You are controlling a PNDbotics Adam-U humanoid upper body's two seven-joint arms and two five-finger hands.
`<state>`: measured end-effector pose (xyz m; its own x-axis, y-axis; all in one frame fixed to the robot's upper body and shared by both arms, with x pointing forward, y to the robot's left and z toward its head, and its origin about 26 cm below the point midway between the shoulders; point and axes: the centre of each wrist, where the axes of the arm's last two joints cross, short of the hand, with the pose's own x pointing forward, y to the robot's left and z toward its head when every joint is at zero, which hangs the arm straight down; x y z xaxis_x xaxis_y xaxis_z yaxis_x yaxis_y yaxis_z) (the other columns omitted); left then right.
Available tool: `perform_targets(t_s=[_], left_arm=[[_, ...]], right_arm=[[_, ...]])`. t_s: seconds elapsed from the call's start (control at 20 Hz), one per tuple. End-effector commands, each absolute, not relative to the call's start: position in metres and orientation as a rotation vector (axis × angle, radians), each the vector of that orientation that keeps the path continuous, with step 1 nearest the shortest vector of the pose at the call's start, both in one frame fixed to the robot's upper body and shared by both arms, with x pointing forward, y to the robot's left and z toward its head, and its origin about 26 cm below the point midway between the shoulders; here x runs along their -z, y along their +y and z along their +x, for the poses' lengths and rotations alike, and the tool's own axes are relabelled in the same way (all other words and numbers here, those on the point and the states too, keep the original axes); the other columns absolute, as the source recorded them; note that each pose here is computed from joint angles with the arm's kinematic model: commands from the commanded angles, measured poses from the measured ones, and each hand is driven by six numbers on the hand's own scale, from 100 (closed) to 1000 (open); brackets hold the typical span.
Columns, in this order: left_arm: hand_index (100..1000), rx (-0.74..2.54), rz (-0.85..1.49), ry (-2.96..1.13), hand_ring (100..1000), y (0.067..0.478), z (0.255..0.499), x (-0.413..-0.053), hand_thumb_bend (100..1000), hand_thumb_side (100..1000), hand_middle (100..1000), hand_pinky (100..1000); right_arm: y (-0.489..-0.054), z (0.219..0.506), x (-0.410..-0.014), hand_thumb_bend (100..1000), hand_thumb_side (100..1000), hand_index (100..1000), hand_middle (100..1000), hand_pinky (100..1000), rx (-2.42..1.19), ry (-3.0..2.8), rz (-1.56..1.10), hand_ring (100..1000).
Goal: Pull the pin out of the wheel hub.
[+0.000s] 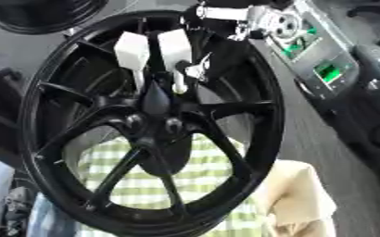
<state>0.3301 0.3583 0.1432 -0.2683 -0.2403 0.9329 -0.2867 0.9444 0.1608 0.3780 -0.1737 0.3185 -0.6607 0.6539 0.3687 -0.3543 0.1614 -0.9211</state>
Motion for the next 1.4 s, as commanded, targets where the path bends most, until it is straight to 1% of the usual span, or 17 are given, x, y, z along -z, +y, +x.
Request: perform_targets(t_s=[0.05, 0.4, 0.65, 0.8, 0.95, 1.05, 1.3, 1.4], left_arm=[[731, -0.030, 0.404, -1.883, 764, 0.363, 0.330, -0.153, 100, 860, 701, 754], [732, -0.034, 0.406, -1.891, 765, 0.363, 0.329, -0.154, 100, 859, 702, 755], [732, -0.045, 0.415, -1.902, 765, 0.364, 0.328, -0.157, 100, 856, 702, 755], [732, -0.052, 0.423, -1.909, 765, 0.365, 0.326, -0.158, 100, 856, 702, 755], [732, -0.059, 0.424, -1.915, 765, 0.365, 0.326, -0.159, 100, 857, 702, 756], [732, -0.064, 0.421, -1.919, 765, 0.364, 0.326, -0.159, 100, 857, 702, 756], [732, -0.084, 0.422, -1.932, 765, 0.363, 0.325, -0.161, 100, 853, 703, 756], [732, -0.093, 0.422, -1.935, 765, 0.363, 0.325, -0.162, 100, 852, 703, 757]], right_arm=[[-0.187, 0.363, -0.350, 100, 183, 472, 399, 770, -1.566, -1.721, -0.312, 694], [-0.225, 0.326, -0.389, 100, 148, 475, 400, 778, -1.316, -1.934, -0.242, 696], [-0.270, 0.302, -0.396, 100, 138, 476, 399, 779, -1.085, -2.019, -0.300, 694], [-0.304, 0.288, -0.391, 100, 135, 479, 402, 784, -0.908, -2.050, -0.390, 696], [-0.332, 0.277, -0.374, 100, 128, 483, 407, 786, -0.738, -2.050, -0.508, 696], [-0.347, 0.272, -0.356, 100, 122, 486, 410, 785, -0.635, -2.033, -0.581, 697], [-0.381, 0.265, -0.292, 100, 121, 498, 423, 790, -0.425, -1.878, -0.804, 707], [-0.390, 0.261, -0.261, 100, 119, 531, 454, 794, -0.355, -1.789, -0.879, 714]])
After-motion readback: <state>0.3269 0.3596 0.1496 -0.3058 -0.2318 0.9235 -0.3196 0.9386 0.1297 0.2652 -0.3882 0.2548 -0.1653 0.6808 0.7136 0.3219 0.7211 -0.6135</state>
